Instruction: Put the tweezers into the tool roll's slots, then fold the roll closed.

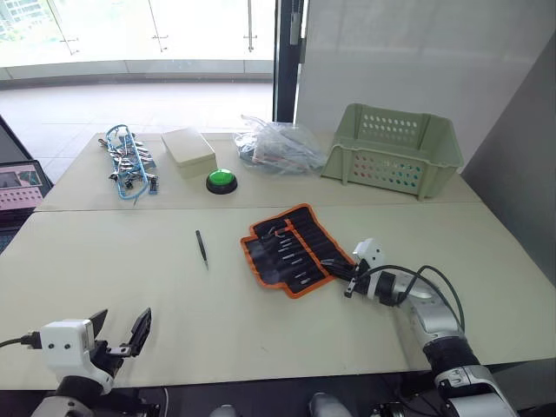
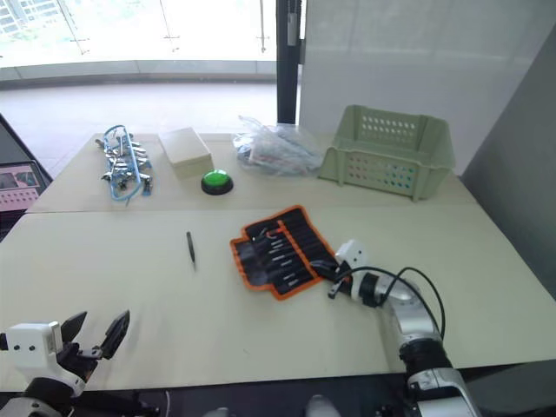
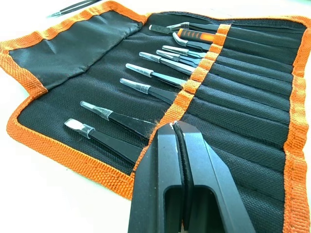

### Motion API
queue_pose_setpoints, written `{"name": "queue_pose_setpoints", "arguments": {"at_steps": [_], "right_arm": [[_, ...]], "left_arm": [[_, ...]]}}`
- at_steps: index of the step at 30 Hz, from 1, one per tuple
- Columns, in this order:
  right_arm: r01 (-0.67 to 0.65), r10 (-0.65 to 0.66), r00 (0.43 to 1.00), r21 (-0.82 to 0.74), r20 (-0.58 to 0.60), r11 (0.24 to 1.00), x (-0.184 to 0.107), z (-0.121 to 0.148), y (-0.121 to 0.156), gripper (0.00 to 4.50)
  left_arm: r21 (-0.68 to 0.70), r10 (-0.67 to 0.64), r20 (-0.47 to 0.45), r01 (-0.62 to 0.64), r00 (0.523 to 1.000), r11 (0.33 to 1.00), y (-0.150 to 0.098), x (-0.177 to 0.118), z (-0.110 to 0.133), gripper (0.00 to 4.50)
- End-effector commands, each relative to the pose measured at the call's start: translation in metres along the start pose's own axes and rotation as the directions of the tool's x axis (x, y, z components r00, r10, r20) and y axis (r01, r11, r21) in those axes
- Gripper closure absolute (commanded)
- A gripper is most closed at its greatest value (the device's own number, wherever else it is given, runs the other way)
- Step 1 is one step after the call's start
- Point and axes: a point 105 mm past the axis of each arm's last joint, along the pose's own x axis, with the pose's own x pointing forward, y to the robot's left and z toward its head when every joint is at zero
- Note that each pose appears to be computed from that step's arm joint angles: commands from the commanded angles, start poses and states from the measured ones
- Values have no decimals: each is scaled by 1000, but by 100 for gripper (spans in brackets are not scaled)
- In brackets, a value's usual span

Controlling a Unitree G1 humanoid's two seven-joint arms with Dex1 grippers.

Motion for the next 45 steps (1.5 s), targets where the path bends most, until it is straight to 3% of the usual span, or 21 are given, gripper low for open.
{"name": "queue_pose_setpoints", "arguments": {"at_steps": [1, 10, 20, 31, 40, 41, 45], "right_arm": [[-96, 100, 990, 46, -104, 994, 9, -29, 23, 450], [-107, 111, 988, 42, -104, 993, 9, -30, 23, 450], [-96, 99, 990, 39, -101, 995, 8, -28, 22, 450], [-76, 79, 992, 34, -100, 997, 3, -25, 21, 450], [-66, 69, 992, 32, -105, 997, 0, -23, 20, 450], [-66, 69, 992, 31, -106, 997, 0, -23, 20, 450], [-65, 68, 992, 30, -107, 997, 0, -23, 19, 450]], "left_arm": [[4, 19, 73, -19, 997, 1000, -3, -4, 11, 4], [13, 10, 70, -11, 997, 1000, -5, 1, 8, 4], [-76, 51, 123, -42, 991, 996, -32, 79, 33, 4], [-90, 12, 18, -11, 1000, 996, -82, 140, 33, 4], [-94, -13, -119, 2, 993, 996, -112, 158, 10, 4], [-97, -10, -139, -4, 990, 995, -114, 159, 6, 58], [-59, -10, -168, 0, 986, 998, -117, 160, 0, 177]]}}
